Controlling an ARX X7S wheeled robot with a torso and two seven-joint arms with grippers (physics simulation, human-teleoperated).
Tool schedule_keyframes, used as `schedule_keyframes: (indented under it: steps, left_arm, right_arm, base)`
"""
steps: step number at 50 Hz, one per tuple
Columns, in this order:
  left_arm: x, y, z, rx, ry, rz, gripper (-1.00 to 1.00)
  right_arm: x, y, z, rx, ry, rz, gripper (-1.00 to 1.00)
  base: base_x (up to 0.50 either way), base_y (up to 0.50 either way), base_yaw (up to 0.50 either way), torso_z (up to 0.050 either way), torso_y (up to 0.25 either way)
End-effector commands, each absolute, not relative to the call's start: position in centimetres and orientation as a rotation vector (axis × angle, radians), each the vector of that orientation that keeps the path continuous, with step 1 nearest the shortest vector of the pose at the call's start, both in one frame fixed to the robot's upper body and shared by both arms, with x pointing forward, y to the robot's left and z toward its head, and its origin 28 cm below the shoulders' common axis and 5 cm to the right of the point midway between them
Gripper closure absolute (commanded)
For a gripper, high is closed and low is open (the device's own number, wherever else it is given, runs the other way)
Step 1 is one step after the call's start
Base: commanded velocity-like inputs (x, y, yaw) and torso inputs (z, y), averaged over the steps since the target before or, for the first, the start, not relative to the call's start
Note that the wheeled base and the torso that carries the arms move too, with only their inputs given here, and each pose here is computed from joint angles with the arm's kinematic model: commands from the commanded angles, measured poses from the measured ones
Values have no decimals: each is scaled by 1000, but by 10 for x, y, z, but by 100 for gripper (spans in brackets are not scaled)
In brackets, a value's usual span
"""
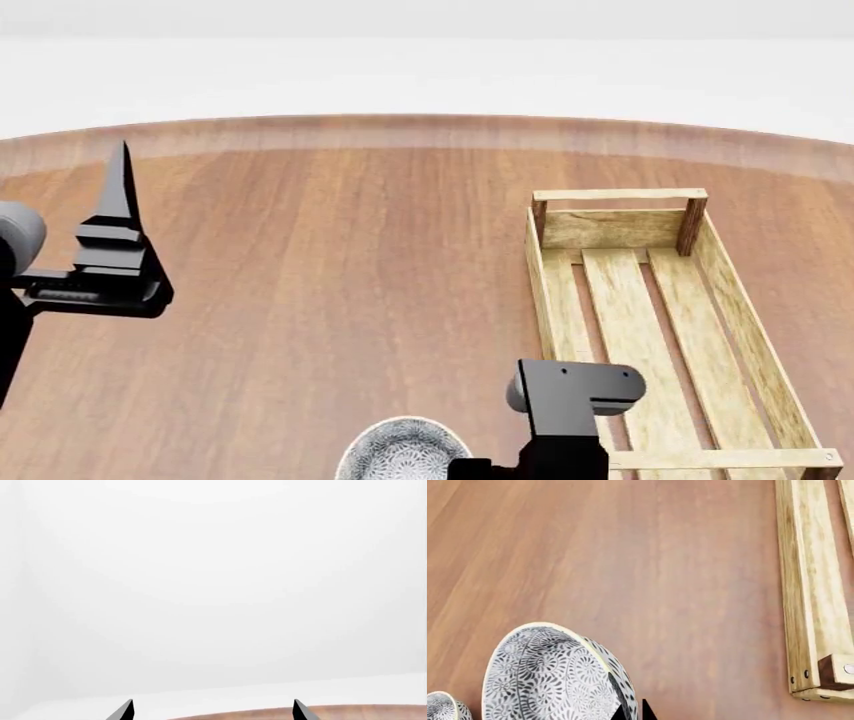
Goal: Stack the right bowl on the left bowl and place them in the tray.
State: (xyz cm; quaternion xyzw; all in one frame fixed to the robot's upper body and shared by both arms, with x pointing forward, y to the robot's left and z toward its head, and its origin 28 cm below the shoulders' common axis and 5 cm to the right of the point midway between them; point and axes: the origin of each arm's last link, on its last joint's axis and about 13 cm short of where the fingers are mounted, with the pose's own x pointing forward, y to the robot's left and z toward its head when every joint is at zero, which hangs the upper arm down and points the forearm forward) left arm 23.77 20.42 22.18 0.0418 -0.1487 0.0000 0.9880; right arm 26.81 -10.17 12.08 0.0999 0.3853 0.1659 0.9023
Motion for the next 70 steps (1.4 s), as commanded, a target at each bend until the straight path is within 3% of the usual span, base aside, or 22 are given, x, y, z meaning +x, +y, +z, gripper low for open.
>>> schedule_keyframes:
  steps: [1, 30, 70]
  left_arm:
    - [240, 205, 224, 67, -305, 3, -100]
    - [239, 205, 226, 68, -310, 3, -100]
    - [235, 204, 235, 83, -327, 5, -100]
  right_arm:
    - [288, -92, 154, 274, 692, 388, 100]
    - [337, -65, 184, 359, 667, 426, 100]
    - [306, 45, 179, 294, 833, 913, 100]
  base:
    - [0, 0, 0, 0, 0]
    - [0, 0, 0, 0, 0]
    - [0, 0, 0, 0, 1]
